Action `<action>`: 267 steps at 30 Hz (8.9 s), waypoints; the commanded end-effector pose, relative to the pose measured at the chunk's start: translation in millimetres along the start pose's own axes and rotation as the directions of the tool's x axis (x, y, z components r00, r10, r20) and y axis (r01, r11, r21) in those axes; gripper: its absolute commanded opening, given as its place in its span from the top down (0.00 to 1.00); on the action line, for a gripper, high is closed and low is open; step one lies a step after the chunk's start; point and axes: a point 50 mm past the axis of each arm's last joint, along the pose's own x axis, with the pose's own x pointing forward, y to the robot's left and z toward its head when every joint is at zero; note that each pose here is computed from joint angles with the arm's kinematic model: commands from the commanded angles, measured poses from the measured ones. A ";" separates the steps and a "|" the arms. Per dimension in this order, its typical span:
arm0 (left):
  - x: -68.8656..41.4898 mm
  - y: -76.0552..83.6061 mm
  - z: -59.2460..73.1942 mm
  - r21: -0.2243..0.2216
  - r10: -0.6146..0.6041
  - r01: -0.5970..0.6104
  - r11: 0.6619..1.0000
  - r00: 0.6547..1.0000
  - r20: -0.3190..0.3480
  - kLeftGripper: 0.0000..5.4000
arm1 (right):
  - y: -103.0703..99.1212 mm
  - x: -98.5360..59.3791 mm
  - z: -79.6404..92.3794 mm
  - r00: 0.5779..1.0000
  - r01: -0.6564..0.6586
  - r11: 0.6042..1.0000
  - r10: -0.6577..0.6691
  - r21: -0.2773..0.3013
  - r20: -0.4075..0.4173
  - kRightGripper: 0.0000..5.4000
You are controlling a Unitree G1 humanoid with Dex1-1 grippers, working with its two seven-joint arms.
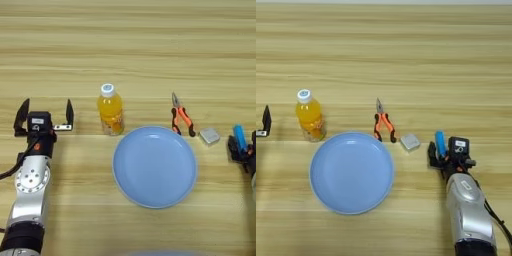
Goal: Move the objects on the table
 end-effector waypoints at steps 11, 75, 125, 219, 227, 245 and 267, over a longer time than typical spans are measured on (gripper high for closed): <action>1.7 0.5 0.1 0.006 -0.002 0.002 1.000 1.000 -0.008 0.00 | -0.6 -0.3 -5.8 0.999 0.006 1.000 -0.006 0.009 -0.040 0.55; 2.0 -7.3 0.0 0.006 -0.009 0.009 1.000 1.000 -0.012 0.00 | 134.0 -80.8 -5.7 0.599 -0.775 0.602 0.796 -0.191 0.079 0.86; 0.1 -9.4 1.0 0.002 -0.007 0.007 1.000 1.000 -0.009 0.00 | 48.5 -16.4 48.8 0.846 -0.327 0.906 0.407 -0.268 0.345 0.00; -0.8 -12.2 3.1 -0.001 -0.005 0.005 1.000 1.000 -0.010 0.00 | 37.4 6.0 1.0 0.913 -0.402 0.884 0.406 -0.240 -0.035 0.54; -0.6 -11.8 3.2 0.001 -0.005 0.005 1.000 1.000 -0.011 0.00 | 40.6 -0.4 21.1 0.915 -0.362 0.899 0.393 -0.246 0.088 0.54; 0.0 -10.0 2.3 0.004 -0.003 0.003 1.000 1.000 -0.013 0.00 | 82.5 -37.0 33.0 0.795 -0.521 0.804 0.579 -0.285 0.182 0.54; -0.8 -11.3 3.2 0.003 -0.005 0.005 1.000 1.000 -0.011 0.00 | 111.4 -53.2 -3.9 0.723 -0.655 0.687 0.691 -0.315 0.006 0.54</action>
